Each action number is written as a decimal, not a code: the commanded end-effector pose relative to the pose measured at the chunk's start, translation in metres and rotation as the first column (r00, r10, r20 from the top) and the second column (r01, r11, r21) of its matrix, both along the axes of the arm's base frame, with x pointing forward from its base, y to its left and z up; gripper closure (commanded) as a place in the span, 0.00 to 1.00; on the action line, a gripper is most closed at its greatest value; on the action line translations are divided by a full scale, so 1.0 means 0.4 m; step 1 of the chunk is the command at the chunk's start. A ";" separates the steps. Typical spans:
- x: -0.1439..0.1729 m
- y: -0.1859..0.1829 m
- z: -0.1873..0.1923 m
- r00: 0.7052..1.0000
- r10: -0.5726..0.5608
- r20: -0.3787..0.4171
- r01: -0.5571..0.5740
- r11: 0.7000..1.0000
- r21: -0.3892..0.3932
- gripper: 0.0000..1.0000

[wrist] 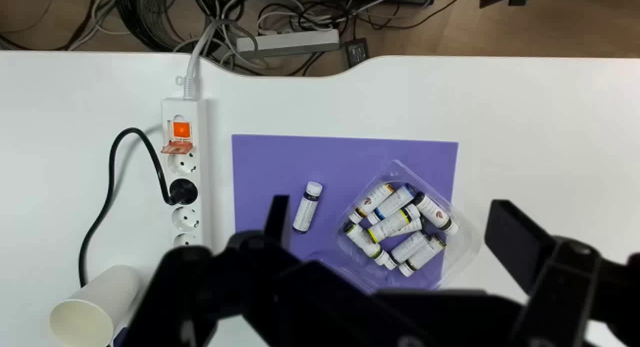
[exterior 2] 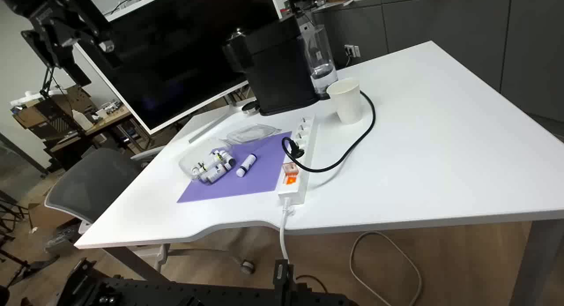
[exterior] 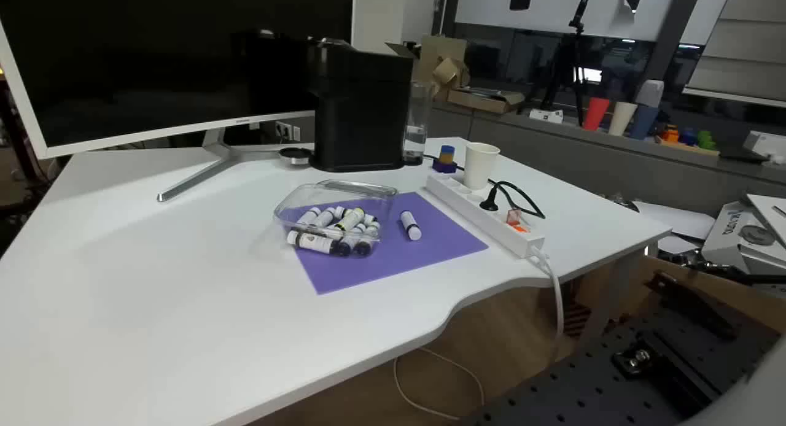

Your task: Close the lid on the clear container

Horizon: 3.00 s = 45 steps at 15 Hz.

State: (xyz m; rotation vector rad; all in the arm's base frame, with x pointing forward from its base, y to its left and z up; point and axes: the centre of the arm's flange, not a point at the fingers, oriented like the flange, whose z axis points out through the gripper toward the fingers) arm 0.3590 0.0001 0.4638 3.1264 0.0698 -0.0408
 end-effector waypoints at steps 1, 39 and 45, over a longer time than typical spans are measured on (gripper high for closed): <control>0.000 0.000 0.000 1.000 0.000 0.000 0.000 1.000 0.000 0.00; 0.364 -0.204 -0.325 0.855 -0.518 -0.029 0.470 0.749 0.467 0.00; 0.407 -0.305 -0.465 0.761 -0.647 -0.042 0.595 0.671 0.442 0.00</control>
